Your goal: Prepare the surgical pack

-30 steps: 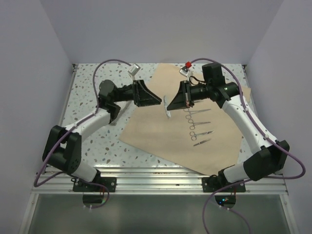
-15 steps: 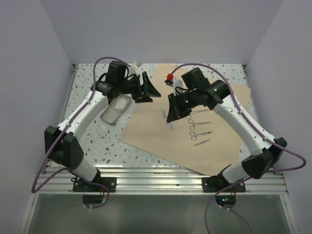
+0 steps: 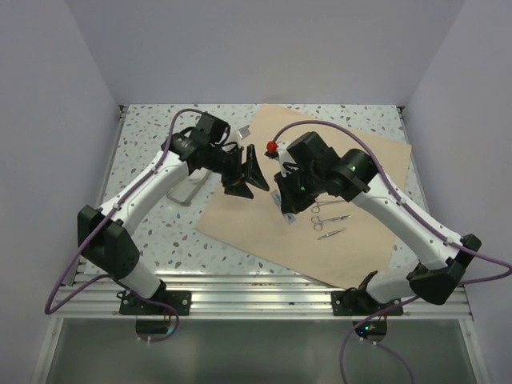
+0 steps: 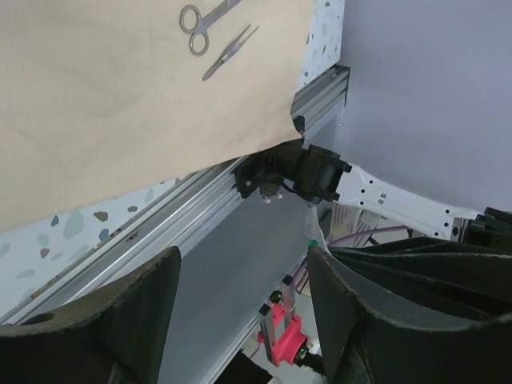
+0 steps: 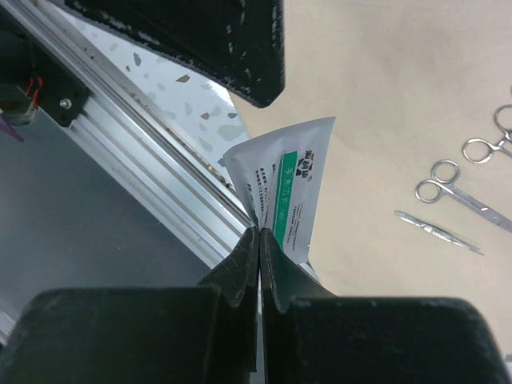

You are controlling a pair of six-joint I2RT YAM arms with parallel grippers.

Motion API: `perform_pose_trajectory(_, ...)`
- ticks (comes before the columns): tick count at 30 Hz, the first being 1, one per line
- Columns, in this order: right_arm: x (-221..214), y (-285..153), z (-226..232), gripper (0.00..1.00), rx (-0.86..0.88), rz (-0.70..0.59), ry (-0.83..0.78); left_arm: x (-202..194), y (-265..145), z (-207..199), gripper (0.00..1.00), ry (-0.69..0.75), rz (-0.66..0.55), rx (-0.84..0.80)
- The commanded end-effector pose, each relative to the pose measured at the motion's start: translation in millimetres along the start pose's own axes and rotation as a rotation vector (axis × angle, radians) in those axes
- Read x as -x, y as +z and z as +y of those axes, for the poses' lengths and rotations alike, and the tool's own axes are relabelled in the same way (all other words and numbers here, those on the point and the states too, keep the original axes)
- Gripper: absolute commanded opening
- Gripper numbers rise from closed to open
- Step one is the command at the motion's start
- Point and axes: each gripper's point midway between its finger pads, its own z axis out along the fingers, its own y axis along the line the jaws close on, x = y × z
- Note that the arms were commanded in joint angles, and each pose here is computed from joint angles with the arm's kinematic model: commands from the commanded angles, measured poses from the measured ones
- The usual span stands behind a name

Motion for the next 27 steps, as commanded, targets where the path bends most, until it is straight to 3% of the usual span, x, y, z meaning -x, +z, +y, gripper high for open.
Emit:
perform_pose_trajectory(1,-4.2,-13.5,-5.9,0.00,-0.054,-0.024,-0.034,-20.3,-10.0,-12.1,0.68,-0.003,0.046,-0.045)
perform_pose_trajectory(13,-18.0,-6.9,7.0,0.00,-0.044,-0.005,-0.055,-12.1,-10.7,-34.6,0.67,-0.044,-0.027,-0.061)
perform_pose_trajectory(27,-7.4,-6.8,14.0,0.00,-0.063,-0.029,-0.091,-37.7,7.8,-36.7,0.58,-0.032,0.096,-0.021)
